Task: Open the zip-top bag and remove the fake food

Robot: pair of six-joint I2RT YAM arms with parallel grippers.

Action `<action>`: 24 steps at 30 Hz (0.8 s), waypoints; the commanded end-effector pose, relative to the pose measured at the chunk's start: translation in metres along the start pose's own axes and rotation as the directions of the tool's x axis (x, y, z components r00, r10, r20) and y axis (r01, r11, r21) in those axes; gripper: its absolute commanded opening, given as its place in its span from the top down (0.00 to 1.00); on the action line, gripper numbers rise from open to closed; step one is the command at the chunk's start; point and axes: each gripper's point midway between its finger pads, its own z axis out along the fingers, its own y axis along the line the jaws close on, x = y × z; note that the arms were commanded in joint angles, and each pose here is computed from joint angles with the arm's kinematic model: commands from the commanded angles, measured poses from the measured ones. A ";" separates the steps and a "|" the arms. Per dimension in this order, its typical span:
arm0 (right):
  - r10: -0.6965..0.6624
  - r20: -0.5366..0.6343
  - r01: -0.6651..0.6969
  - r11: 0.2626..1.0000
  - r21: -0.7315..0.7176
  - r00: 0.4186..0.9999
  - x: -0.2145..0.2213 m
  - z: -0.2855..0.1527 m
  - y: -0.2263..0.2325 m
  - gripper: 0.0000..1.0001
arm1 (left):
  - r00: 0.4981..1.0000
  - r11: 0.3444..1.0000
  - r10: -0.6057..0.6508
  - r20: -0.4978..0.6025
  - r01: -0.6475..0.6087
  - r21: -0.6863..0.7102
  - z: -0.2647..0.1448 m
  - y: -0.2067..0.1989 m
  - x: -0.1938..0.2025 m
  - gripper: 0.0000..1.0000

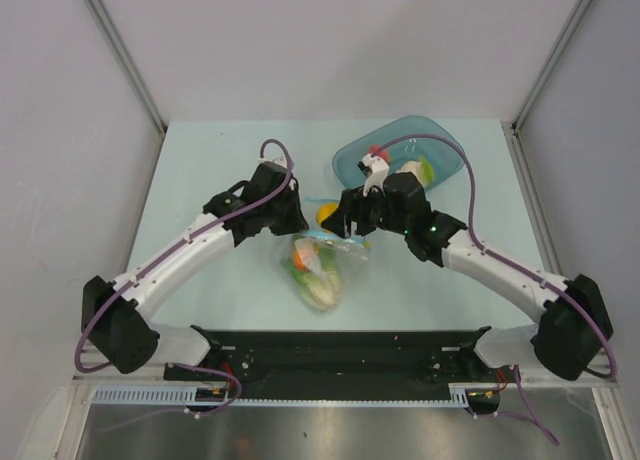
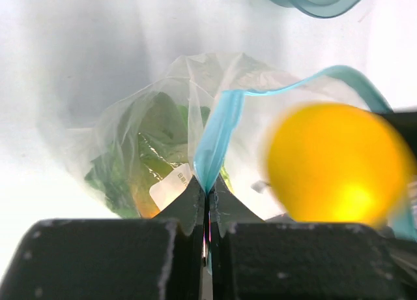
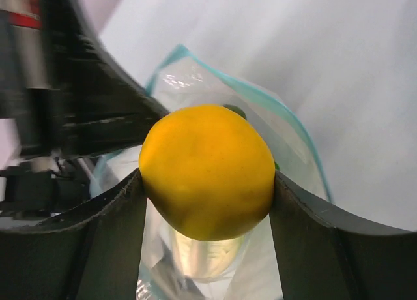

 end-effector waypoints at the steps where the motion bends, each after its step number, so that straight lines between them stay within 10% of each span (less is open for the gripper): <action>1: -0.005 0.103 0.010 0.999 -0.046 0.995 -0.034 -0.036 0.020 1.00 | 0.999 1.000 -0.001 0.053 0.002 -0.017 -0.011 0.006 -0.008 1.00; 9: 0.007 0.391 -0.089 0.977 0.194 0.921 -0.111 -0.059 -0.048 1.00 | 0.990 0.988 0.138 0.026 -0.139 0.066 -0.026 0.002 0.006 0.99; 20: 0.084 0.321 -0.209 0.903 0.376 0.943 -0.104 0.014 -0.204 0.96 | 0.981 0.955 0.188 0.041 -0.193 0.225 -0.053 -0.019 0.013 1.00; 23: 0.096 0.261 -0.199 0.892 0.406 0.960 -0.090 0.026 -0.222 0.74 | 0.974 0.954 0.212 0.080 -0.224 0.197 -0.060 -0.016 0.003 1.00; 24: 0.090 0.256 -0.191 0.893 0.406 0.963 -0.094 0.029 -0.222 0.51 | 0.973 0.955 0.215 0.082 -0.227 0.189 -0.059 -0.014 0.004 1.00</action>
